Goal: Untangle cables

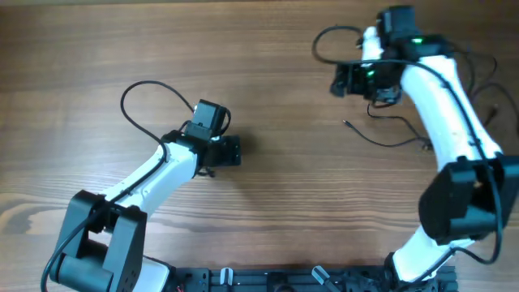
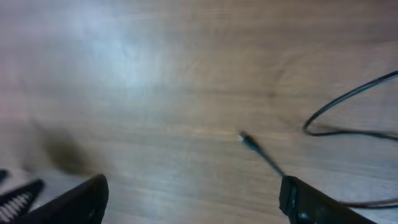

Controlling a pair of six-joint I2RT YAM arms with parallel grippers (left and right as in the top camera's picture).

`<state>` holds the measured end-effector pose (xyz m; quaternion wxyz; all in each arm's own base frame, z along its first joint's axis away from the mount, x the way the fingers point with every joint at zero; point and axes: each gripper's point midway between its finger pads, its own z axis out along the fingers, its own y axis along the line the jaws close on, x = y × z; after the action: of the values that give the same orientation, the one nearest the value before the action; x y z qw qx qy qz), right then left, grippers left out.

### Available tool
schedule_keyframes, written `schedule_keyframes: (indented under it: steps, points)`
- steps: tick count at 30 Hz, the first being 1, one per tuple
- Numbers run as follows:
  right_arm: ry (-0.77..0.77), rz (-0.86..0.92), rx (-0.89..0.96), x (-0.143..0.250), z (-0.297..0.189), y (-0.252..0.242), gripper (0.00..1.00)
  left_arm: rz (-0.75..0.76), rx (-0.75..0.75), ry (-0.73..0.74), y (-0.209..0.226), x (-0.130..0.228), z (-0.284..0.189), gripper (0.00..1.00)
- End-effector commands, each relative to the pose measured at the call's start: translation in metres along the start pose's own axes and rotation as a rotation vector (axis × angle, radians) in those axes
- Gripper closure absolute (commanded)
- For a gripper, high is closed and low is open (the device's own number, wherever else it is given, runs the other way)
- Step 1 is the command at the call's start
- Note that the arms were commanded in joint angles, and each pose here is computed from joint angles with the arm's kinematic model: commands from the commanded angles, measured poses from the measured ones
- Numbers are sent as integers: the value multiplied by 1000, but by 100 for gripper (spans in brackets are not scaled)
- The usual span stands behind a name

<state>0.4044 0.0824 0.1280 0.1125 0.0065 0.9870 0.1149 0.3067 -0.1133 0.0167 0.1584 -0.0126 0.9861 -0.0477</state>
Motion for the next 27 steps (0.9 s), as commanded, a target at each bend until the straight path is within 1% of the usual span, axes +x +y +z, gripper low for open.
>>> schedule_keyframes:
  steps: [1,3,4,5,6,7,9,11,14,15,18,21,27]
  points:
    - [75,-51,66,18,22,0,10,-103,-121,64,37,15,-5,12]
    - [125,-18,76,34,31,-4,9,-193,-147,140,56,30,-8,14]
    - [150,-10,81,42,35,-6,8,-211,-142,163,59,34,-9,15]
    - [179,-6,86,53,40,-10,7,-236,-137,194,64,40,-10,12]
    - [209,0,91,63,46,-13,6,-253,-140,225,68,46,-12,5]
    - [230,3,91,71,48,-14,6,-260,-138,249,68,52,-13,0]
    - [271,13,75,89,55,-15,6,-273,-144,280,69,59,-15,0]
    - [261,31,64,103,61,-17,6,-279,-133,304,67,65,-16,0]
    - [171,42,38,123,58,-19,5,-280,-130,316,71,88,-16,0]
    - [138,37,31,126,56,-19,1,-281,-125,305,72,94,-16,0]
    - [-27,38,-1,132,35,-17,1,-317,-44,194,64,90,-26,0]
    - [-232,8,-32,133,-3,-13,0,-325,43,-23,58,69,-51,0]
    - [-495,-5,-24,141,-58,-17,0,-304,178,-389,55,56,-105,1]
